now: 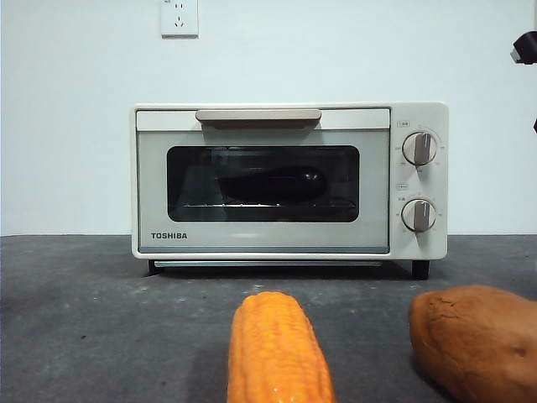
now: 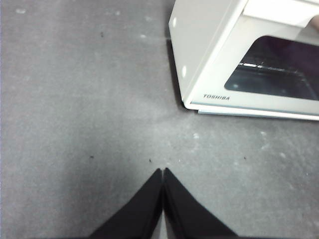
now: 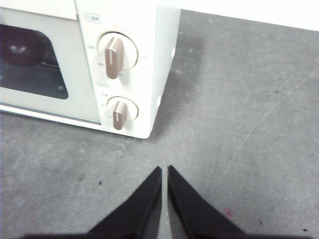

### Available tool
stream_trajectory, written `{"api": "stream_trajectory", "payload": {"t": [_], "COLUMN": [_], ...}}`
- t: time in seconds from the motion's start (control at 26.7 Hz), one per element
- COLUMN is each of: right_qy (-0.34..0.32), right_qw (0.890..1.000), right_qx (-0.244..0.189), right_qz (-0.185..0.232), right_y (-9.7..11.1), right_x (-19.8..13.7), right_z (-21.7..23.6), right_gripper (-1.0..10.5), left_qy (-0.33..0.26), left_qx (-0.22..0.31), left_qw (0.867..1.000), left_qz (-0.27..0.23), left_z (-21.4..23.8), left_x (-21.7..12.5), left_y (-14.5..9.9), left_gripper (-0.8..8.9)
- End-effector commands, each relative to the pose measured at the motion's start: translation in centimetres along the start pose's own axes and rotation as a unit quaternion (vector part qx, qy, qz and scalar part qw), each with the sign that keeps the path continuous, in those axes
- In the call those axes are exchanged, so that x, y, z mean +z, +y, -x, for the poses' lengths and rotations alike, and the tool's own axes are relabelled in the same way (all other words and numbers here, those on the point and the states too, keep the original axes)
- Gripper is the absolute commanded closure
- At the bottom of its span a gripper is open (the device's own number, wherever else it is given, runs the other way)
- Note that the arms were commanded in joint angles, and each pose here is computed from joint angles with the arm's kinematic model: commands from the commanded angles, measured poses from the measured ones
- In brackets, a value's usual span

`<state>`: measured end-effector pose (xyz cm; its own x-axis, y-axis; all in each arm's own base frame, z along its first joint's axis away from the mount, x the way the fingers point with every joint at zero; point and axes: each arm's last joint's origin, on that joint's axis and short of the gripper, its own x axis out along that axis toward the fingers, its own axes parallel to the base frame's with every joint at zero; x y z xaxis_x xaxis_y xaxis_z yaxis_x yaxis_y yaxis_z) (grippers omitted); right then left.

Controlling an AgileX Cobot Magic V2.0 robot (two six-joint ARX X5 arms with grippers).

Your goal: Take the eggplant from the table,put the eggplant in the oven

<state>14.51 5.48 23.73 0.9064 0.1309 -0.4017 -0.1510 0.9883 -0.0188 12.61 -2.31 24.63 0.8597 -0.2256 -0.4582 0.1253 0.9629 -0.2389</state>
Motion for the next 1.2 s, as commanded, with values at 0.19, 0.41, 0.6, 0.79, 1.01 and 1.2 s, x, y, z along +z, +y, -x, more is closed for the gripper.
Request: {"api": "stream_trajectory", "payload": {"t": [0.19, 0.41, 0.6, 0.79, 1.01, 1.2], "right_qy": [-0.004, -0.004, -0.004, -0.004, -0.004, -0.004], "right_qw": [1.000, 1.000, 1.000, 1.000, 1.000, 1.000], "right_qx": [0.000, 0.000, 0.000, 0.000, 0.000, 0.000], "right_qz": [-0.007, -0.007, -0.007, -0.007, -0.007, -0.007], "right_y": [0.1, 0.1, 0.1, 0.1, 0.1, 0.1], "right_x": [0.1, 0.1, 0.1, 0.1, 0.1, 0.1], "right_z": [0.0, 0.0, 0.0, 0.0, 0.0, 0.0], "right_gripper": [9.4, 9.4, 9.4, 9.4, 9.4, 9.4], "left_qy": [-0.009, -0.075, -0.174, -0.256, -0.240, -0.220], "left_qx": [-0.005, -0.005, 0.012, 0.036, 0.042, 0.045], "left_qw": [1.000, 0.996, 0.983, 0.963, 0.967, 0.971], "left_qz": [0.004, -0.050, -0.061, -0.076, -0.077, -0.075], "left_z": [0.2, 2.9, 4.3, 2.6, 0.4, -1.1], "left_x": [0.4, 0.2, -0.6, -3.0, -6.4, -8.5], "left_y": [-0.2, -0.2, 0.3, 1.5, 2.5, 3.2], "left_gripper": [8.07, 8.07, 8.07, 8.07, 8.07, 8.07]}}
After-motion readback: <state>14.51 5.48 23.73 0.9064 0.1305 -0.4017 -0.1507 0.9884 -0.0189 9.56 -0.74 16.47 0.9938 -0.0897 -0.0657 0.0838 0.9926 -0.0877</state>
